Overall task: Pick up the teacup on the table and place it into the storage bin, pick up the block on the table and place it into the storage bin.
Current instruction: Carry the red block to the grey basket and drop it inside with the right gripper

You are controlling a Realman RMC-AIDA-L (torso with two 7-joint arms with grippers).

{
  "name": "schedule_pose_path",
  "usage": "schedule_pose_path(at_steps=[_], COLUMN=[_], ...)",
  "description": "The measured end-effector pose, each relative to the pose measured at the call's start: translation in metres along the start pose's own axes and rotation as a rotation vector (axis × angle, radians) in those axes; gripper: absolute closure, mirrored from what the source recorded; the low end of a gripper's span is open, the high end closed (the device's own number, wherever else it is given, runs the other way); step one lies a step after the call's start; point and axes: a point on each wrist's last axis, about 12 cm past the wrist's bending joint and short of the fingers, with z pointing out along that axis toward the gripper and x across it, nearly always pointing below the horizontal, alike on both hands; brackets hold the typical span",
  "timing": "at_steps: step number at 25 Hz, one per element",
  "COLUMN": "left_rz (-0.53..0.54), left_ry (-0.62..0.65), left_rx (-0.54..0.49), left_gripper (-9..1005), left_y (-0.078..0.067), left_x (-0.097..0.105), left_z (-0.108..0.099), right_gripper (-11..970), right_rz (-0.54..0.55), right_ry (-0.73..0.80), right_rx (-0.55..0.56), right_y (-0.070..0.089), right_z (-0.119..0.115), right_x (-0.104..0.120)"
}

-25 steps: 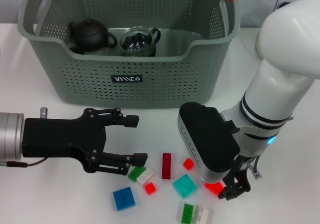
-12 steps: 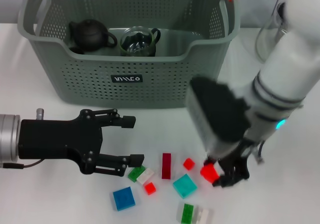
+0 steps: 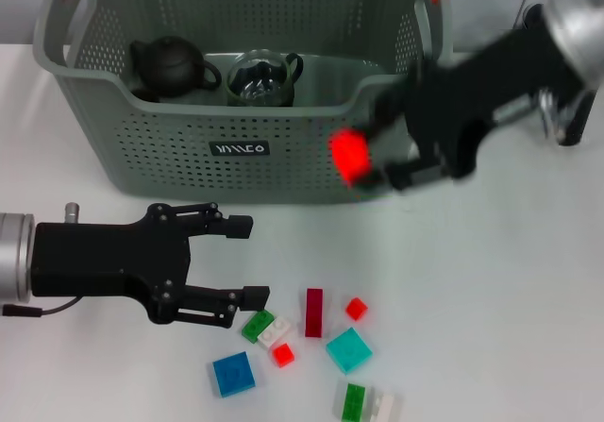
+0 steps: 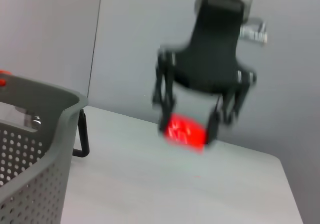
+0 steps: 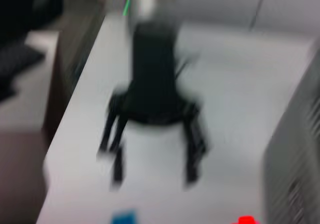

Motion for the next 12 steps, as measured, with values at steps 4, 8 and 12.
schedule_pose_path(at_steps=[4, 8, 12], left_rz=[-0.004, 0.0, 0.01], left_ry=[0.004, 0.01, 0.018], left_rx=[0.002, 0.008, 0.009], left_gripper=[130, 131, 131], left_y=[0.001, 0.001, 0.004], left_x=[0.0, -0.002, -0.005], left_z=[0.0, 0.0, 0.0], right_gripper=[497, 493, 489], right_rz=[0.011, 0.06, 0.124], right_ry=[-0.119, -0.158, -0.195], right_rx=[0.118, 0.235, 0.336], right_y=[-0.013, -0.032, -0.054], right_z=[-0.012, -0.005, 0.009], right_x=[-0.009, -0.011, -0.011])
